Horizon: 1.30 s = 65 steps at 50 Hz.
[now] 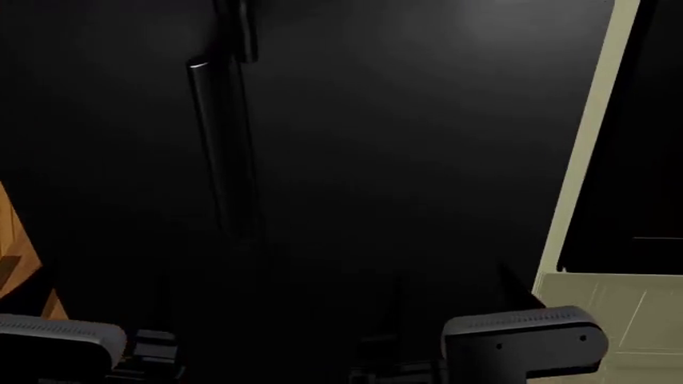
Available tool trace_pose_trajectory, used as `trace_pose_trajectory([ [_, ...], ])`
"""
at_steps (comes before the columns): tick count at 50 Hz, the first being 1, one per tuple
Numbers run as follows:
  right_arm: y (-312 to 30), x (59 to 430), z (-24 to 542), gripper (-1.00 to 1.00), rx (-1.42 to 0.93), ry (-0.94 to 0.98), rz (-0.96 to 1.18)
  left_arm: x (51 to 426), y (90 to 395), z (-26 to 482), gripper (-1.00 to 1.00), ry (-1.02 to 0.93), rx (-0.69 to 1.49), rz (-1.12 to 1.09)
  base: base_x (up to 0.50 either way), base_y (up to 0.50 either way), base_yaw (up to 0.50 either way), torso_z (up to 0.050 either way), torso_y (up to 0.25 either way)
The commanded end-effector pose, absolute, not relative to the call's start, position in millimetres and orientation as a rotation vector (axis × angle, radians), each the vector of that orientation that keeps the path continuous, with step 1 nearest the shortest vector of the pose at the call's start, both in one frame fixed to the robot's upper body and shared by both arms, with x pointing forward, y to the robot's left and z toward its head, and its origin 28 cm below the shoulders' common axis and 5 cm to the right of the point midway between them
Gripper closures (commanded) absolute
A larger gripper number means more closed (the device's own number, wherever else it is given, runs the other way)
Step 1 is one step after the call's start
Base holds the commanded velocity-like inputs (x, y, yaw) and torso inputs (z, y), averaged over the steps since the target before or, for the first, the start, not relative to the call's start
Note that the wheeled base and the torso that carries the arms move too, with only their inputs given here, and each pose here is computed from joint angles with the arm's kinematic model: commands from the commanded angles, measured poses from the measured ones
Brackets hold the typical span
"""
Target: Open the fridge door
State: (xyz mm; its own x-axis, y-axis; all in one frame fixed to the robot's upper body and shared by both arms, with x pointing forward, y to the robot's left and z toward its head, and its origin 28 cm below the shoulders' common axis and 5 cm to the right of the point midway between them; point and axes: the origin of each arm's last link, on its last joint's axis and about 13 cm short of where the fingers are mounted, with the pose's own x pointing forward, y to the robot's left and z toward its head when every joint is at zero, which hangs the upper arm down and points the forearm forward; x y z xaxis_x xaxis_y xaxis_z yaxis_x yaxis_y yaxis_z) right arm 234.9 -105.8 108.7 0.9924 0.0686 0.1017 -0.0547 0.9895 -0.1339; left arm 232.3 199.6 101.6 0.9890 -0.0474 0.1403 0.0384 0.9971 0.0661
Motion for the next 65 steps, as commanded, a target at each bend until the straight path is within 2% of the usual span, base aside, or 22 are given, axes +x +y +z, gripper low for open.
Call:
trace_pose_trajectory([
  [1,-106,235,110,-1.00,-0.133,-0.111,0.060,232,200,102,-1.00,-0.136,0.062,-0.046,0.47,0.00,0.00,0.000,0.000],
  [56,-105,233,111,-1.00,-0.124,-0.118,0.068,231,201,102,-1.00,-0.130,0.057,-0.047,0.03,0.00,0.00,0.000,0.000],
  [57,-105,232,111,-1.00,-0.125,-0.118,0.069,237,203,87,-1.00,-0.122,0.055,-0.034,0.00,0.00,0.00,0.000,0.000],
  [58,-105,232,111,-1.00,-0.128,-0.120,0.066,231,201,104,-1.00,-0.134,0.050,-0.048,0.00,0.00,0.00,0.000,0.000],
  [65,-105,232,111,-1.00,-0.134,-0.124,0.057,231,203,110,-1.00,-0.151,0.053,-0.044,0.00,0.11,0.00,0.000,0.000],
])
